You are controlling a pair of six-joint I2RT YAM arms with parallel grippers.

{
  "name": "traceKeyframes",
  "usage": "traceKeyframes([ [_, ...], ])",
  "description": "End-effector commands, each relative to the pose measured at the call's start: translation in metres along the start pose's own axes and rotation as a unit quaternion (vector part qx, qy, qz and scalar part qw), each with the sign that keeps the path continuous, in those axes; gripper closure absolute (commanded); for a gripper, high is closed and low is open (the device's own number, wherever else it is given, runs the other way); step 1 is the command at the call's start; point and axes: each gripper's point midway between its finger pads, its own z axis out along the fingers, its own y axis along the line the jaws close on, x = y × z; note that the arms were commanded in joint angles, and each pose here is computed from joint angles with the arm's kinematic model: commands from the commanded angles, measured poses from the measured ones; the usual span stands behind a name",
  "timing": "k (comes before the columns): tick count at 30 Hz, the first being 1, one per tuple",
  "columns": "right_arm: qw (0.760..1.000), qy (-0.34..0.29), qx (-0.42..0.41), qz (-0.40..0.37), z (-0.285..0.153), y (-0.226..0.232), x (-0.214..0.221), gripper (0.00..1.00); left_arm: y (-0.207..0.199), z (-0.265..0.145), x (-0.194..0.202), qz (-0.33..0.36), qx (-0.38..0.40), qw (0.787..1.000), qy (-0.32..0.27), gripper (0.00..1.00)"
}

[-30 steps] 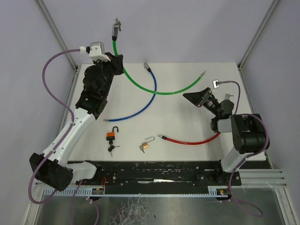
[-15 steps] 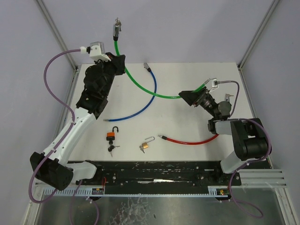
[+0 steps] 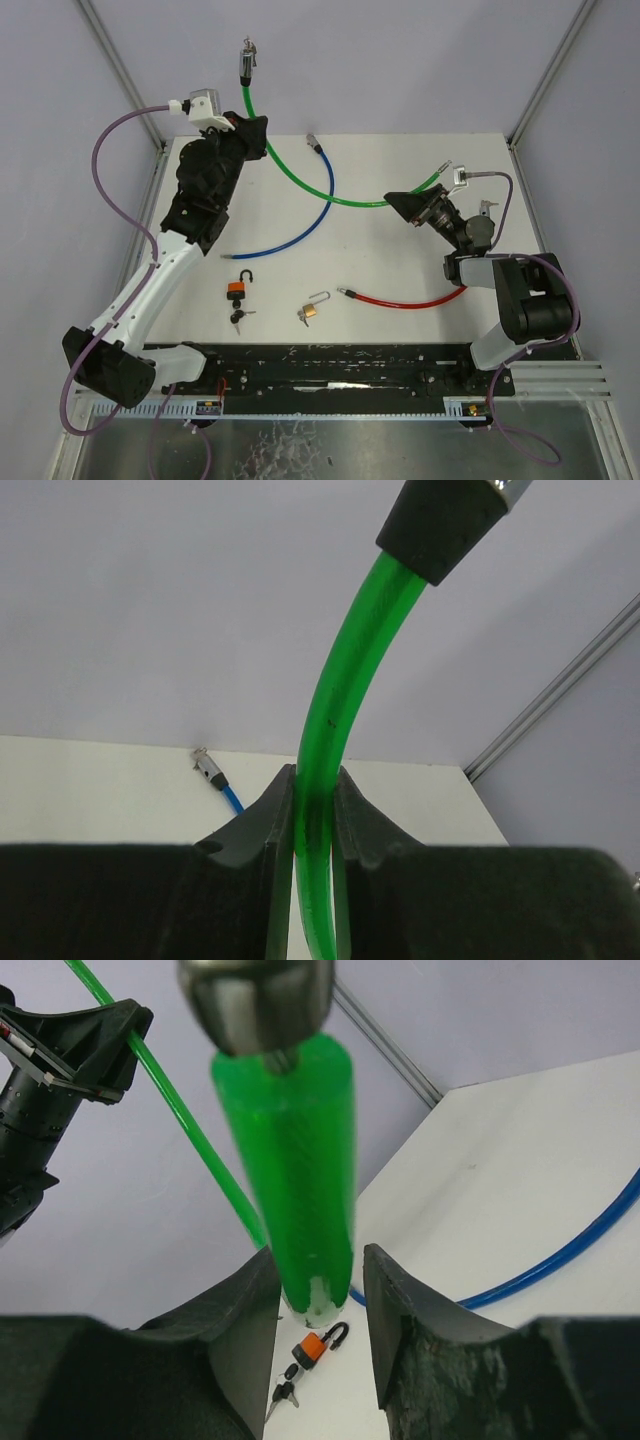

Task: Lock with the key
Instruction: Lock the lock.

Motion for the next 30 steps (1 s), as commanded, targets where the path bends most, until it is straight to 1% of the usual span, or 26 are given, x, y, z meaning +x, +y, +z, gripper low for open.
traceKeyframes([
  [1, 0.993, -0.04, -0.075, -0.087, 0.008, 0.046, -0.03, 0.57, -0.017, -0.002, -0.043, -0.033, 0.031, 0.996, -0.075, 1.0],
  [3, 0.991, -0.045, -0.079, -0.096, 0.008, 0.05, -0.033, 0.59, -0.015, -0.002, -0.041, -0.034, 0.029, 0.996, -0.074, 1.0],
  [6, 0.989, -0.048, -0.085, -0.108, 0.008, 0.055, -0.036, 0.68, -0.015, -0.002, -0.039, -0.035, 0.03, 0.996, -0.072, 1.0],
  [7, 0.989, -0.046, -0.088, -0.114, 0.008, 0.057, -0.036, 0.72, -0.015, -0.002, -0.038, -0.036, 0.031, 0.996, -0.071, 1.0],
  [10, 0.985, -0.038, -0.101, -0.133, 0.008, 0.065, -0.036, 0.92, -0.016, -0.002, -0.034, -0.035, 0.033, 0.997, -0.066, 1.0],
  [12, 0.984, -0.025, -0.106, -0.142, 0.01, 0.068, -0.036, 0.99, -0.016, -0.001, -0.03, -0.034, 0.037, 0.997, -0.06, 1.0],
  [15, 0.983, 0.013, -0.093, -0.161, 0.015, 0.067, -0.033, 1.0, -0.022, -0.002, -0.018, -0.025, 0.063, 0.997, -0.042, 1.0],
  [17, 0.98, 0.056, -0.065, -0.179, 0.019, 0.06, -0.029, 1.0, -0.031, -0.003, -0.002, -0.01, 0.095, 0.995, -0.015, 1.0],
  [19, 0.971, 0.1, -0.042, -0.212, 0.023, 0.057, -0.025, 1.0, -0.038, -0.004, 0.014, 0.017, 0.122, 0.992, 0.006, 1.0],
  [22, 0.954, 0.178, -0.036, -0.241, 0.027, 0.06, -0.013, 1.0, -0.054, -0.012, 0.043, 0.074, 0.168, 0.983, 0.034, 1.0],
  [23, 0.946, 0.201, -0.036, -0.251, 0.03, 0.064, -0.014, 1.0, -0.058, -0.015, 0.053, 0.096, 0.18, 0.978, 0.042, 1.0],
  [25, 0.929, 0.256, -0.035, -0.266, 0.032, 0.063, -0.002, 1.0, -0.068, -0.022, 0.071, 0.132, 0.204, 0.968, 0.06, 1.0],
  [28, 0.901, 0.338, -0.033, -0.268, 0.028, 0.06, 0.021, 1.0, -0.076, -0.028, 0.094, 0.173, 0.227, 0.954, 0.086, 1.0],
  [30, 0.889, 0.376, -0.041, -0.258, 0.024, 0.06, 0.035, 1.0, -0.082, -0.032, 0.108, 0.195, 0.245, 0.945, 0.099, 1.0],
])
